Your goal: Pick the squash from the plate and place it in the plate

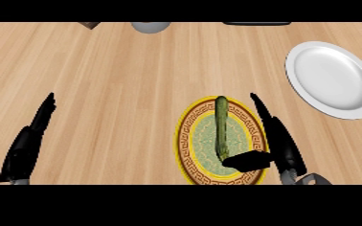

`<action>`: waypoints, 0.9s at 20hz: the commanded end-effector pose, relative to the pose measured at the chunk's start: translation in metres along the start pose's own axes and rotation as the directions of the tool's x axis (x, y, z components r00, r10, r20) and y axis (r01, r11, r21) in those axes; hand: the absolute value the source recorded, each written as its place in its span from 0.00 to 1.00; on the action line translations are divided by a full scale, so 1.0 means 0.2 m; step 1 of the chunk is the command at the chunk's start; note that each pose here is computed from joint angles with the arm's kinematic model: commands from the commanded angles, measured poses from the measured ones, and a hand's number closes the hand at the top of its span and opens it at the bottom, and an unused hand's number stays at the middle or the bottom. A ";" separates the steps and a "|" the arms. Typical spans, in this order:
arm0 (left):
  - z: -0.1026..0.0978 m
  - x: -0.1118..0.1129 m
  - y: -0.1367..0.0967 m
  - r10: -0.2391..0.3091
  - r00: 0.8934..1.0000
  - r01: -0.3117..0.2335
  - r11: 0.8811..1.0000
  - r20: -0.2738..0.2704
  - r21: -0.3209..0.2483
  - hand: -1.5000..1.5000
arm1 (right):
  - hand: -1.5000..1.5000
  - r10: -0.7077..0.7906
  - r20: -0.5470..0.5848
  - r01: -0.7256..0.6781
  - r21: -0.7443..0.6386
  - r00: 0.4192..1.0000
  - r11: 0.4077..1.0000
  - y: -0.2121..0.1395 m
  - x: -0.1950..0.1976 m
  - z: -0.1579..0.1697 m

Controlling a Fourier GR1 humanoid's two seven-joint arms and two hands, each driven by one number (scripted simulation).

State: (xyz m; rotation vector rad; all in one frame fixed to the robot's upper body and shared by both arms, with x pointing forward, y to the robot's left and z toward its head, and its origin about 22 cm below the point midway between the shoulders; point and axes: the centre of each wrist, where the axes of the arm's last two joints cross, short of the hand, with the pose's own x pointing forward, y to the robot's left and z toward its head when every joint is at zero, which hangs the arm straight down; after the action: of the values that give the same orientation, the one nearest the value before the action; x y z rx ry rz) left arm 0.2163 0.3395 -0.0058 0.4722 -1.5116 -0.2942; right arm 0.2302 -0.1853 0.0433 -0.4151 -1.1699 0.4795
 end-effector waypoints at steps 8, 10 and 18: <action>-0.03 0.06 0.07 0.002 1.000 -0.002 1.000 -0.009 -0.006 0.50 | 0.00 0.033 -0.009 -0.032 0.126 0.999 0.992 0.10 0.03 -0.12; -0.03 0.06 0.02 -0.001 1.000 0.001 1.000 -0.002 -0.014 0.50 | 0.00 0.042 -0.042 -0.037 0.128 0.998 0.991 0.14 -0.05 -0.20; 0.02 0.04 0.01 -0.003 1.000 0.003 1.000 -0.002 0.012 0.50 | 0.00 0.025 -0.015 -0.023 0.125 1.000 0.992 0.30 -0.07 -0.19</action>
State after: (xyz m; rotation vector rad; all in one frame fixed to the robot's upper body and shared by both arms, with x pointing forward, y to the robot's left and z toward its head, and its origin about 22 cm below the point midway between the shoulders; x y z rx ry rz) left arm 0.2137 0.3392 0.0015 0.4796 -1.5140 -0.2918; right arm 0.2525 -0.1650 0.0014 -0.3331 -1.1056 0.5643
